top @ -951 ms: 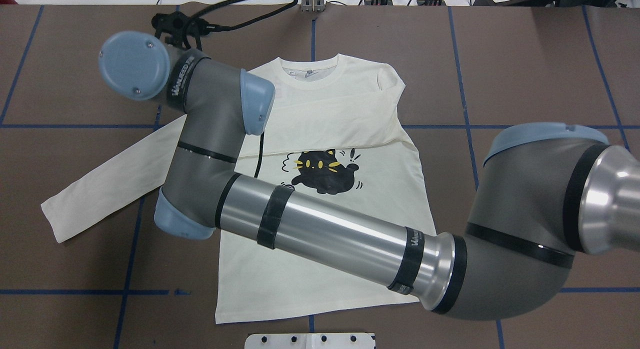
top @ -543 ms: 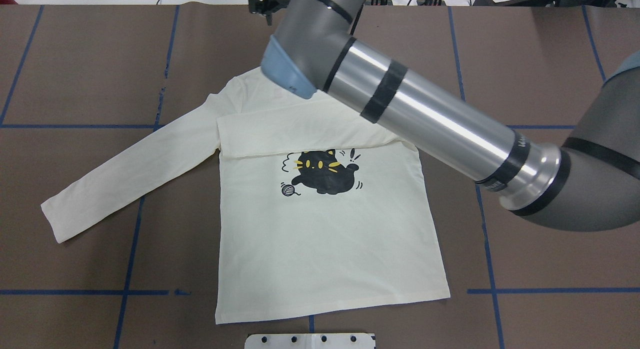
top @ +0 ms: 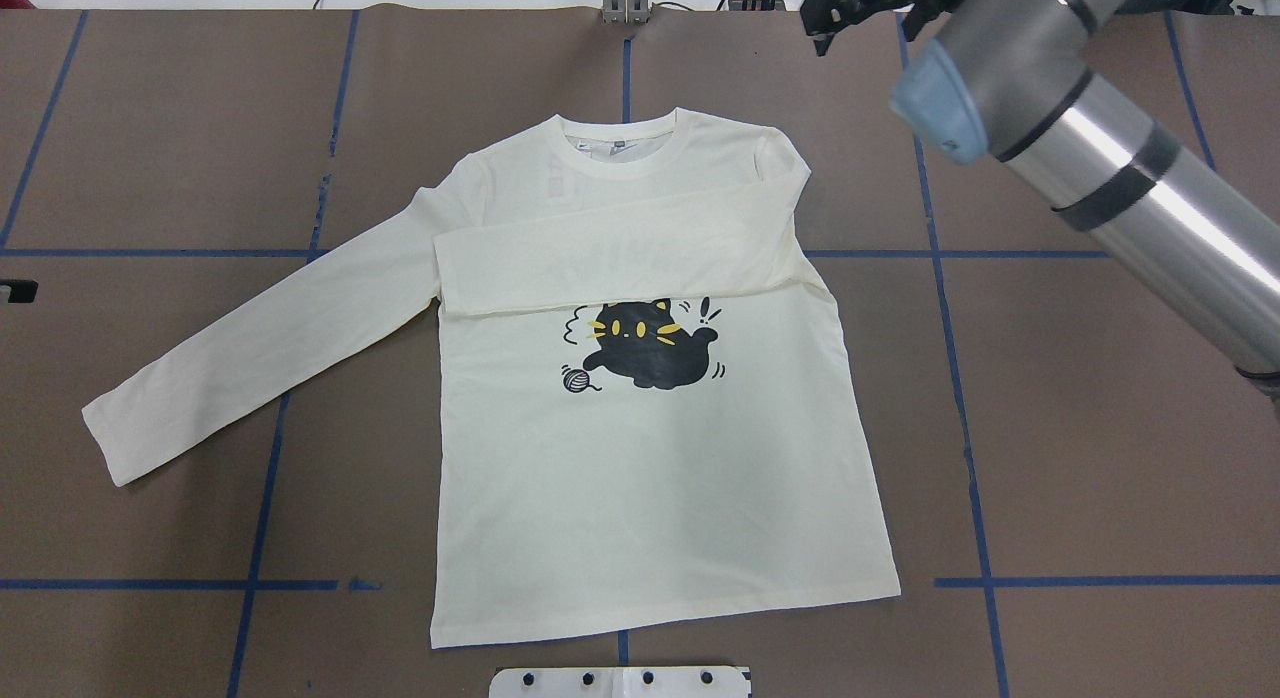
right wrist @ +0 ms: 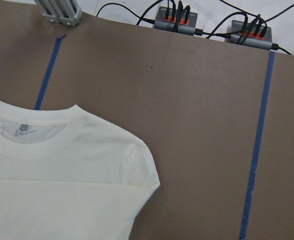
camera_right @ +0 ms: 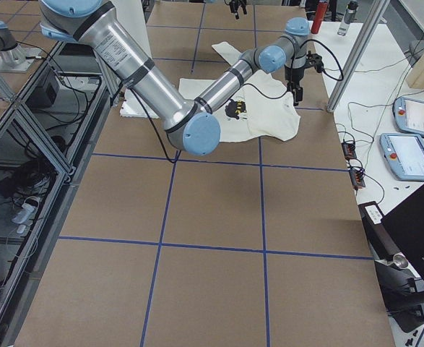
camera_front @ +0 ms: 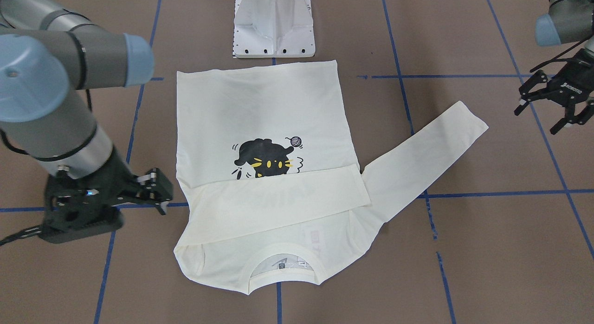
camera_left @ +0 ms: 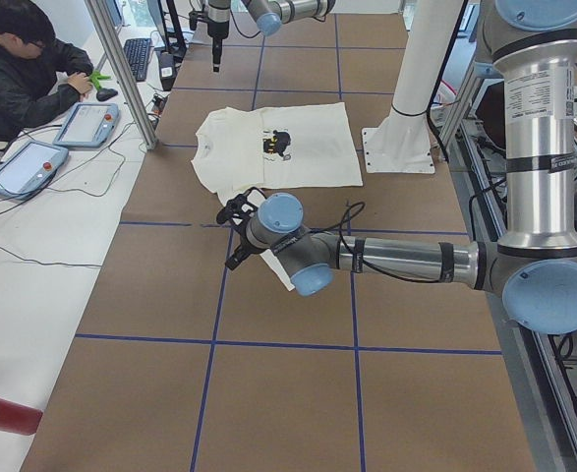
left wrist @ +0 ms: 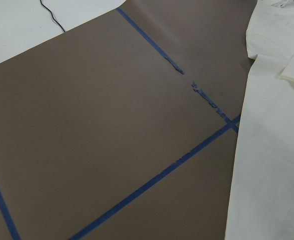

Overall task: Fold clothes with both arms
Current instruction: 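Release the sleeve and withdraw the right gripper away from the shirt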

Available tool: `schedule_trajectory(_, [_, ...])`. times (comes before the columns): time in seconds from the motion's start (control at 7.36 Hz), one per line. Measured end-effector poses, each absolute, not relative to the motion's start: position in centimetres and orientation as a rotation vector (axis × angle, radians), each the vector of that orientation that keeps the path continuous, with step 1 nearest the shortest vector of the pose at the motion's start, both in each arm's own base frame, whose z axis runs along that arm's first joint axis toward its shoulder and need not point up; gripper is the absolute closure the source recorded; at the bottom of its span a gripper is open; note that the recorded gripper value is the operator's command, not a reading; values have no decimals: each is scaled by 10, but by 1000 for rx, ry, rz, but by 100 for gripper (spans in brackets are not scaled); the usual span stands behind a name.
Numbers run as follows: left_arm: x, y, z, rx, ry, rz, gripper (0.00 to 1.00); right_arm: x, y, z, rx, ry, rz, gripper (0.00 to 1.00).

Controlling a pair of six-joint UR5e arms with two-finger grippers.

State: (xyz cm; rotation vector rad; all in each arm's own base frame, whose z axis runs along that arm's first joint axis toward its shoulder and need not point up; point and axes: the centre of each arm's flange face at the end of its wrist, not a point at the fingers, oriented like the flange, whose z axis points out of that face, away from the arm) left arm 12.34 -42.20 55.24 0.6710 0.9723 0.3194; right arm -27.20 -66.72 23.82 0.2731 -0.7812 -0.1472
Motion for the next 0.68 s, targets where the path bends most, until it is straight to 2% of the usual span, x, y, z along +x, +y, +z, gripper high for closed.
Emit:
schedule_trajectory(0.27, [165,-385,573,642,939,331,0,-197,-646,320,268,-778,-219,0])
schedule_trajectory(0.68, [207,-331,603,595,868,419,0,-148,-609,363,269,-781,-218,0])
